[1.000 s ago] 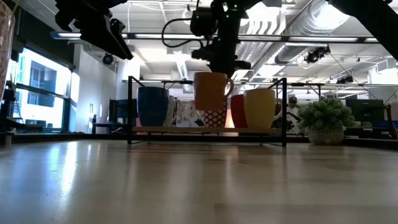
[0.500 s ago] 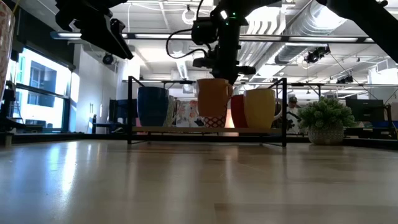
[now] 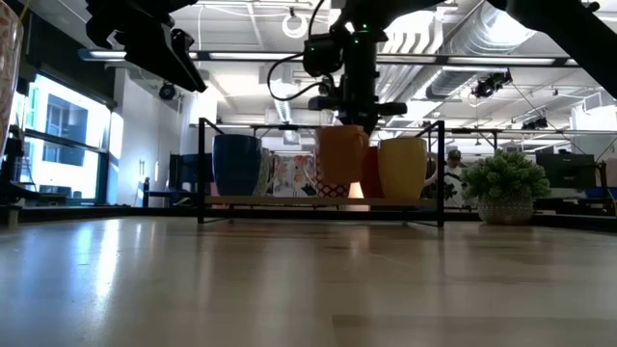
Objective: Place coffee mugs
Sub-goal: Put the orange mug on the shelf
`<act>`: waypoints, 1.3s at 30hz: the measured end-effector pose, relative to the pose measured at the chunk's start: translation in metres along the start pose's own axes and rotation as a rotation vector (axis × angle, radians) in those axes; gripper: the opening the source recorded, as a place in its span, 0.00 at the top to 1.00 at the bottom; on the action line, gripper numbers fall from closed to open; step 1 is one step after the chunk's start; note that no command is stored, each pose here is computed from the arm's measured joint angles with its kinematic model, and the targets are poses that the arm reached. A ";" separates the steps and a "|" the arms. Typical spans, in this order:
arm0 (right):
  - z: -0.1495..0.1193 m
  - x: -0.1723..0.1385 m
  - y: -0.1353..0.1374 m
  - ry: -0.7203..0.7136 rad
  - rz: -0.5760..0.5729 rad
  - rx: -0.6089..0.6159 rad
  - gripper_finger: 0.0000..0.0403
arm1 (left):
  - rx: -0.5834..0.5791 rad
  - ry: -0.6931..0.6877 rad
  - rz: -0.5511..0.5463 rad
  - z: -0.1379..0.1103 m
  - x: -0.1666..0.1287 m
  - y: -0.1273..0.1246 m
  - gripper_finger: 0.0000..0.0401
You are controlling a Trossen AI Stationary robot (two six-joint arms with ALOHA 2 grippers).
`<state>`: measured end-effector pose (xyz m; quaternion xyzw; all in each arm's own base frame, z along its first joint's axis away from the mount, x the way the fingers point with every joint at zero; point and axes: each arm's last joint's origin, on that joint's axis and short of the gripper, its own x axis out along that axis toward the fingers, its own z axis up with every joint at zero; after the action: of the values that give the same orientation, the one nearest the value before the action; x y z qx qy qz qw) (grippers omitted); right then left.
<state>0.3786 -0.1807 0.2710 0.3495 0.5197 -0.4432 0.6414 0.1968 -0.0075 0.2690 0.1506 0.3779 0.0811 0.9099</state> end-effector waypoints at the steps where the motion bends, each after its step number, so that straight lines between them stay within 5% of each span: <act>1: 0.000 0.000 0.000 -0.002 -0.007 0.001 1.00 | 0.000 0.000 0.000 0.000 0.000 0.000 0.60; 39: 0.000 0.026 0.013 0.006 -0.042 -0.090 1.00 | 0.005 0.014 -0.003 -0.001 0.000 0.000 0.60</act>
<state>0.3924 -0.1814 0.2459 0.3105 0.5482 -0.4319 0.6454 0.1959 -0.0075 0.2679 0.1519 0.3848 0.0800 0.9069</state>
